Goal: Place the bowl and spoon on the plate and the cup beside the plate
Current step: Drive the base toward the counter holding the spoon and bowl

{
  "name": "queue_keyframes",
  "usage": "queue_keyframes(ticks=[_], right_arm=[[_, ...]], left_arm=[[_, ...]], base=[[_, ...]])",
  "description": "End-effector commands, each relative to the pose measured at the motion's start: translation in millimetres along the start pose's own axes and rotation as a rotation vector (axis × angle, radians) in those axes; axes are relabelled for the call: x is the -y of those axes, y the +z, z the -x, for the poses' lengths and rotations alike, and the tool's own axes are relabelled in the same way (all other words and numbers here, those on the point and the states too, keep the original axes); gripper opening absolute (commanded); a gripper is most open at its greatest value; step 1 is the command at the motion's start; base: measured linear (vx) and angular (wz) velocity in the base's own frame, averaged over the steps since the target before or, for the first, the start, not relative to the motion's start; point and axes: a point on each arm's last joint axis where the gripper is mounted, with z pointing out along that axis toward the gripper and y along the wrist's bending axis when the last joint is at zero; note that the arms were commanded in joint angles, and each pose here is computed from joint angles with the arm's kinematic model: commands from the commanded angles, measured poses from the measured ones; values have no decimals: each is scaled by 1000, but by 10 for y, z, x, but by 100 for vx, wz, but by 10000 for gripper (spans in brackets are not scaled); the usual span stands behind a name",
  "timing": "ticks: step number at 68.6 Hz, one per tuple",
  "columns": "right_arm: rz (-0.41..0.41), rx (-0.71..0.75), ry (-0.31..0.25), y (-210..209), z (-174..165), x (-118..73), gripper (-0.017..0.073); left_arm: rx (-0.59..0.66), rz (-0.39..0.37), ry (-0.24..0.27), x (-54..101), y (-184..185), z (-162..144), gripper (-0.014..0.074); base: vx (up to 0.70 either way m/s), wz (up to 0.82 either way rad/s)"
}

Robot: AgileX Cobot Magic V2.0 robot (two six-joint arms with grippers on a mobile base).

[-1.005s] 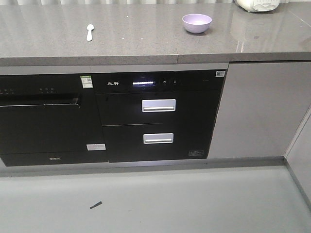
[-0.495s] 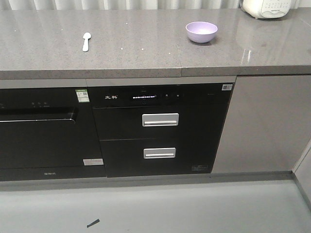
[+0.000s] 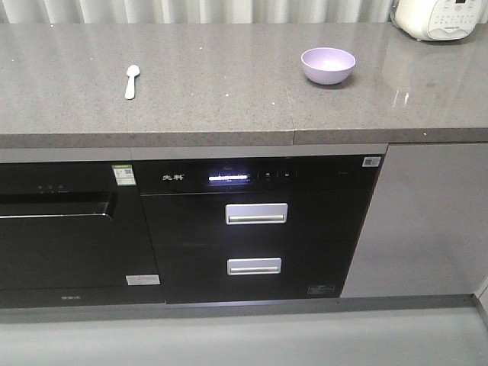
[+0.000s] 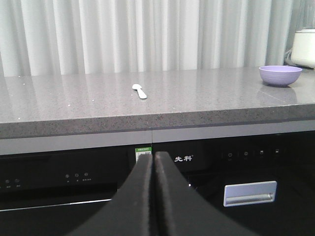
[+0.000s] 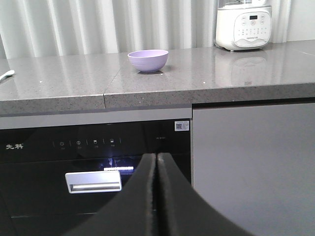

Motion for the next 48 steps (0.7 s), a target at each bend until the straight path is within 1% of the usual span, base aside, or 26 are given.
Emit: queue_keyframes(ticks=[1,48], right_arm=[[4,70,-12,-3,32,-2,-11],[4,70,-12,-3,32,-2,-11]], left_arm=[[102,-14,-6,14,-24,133,-6],[102,-14,-6,14,-24,133,-6]], base=[[19,0],[19,-4]])
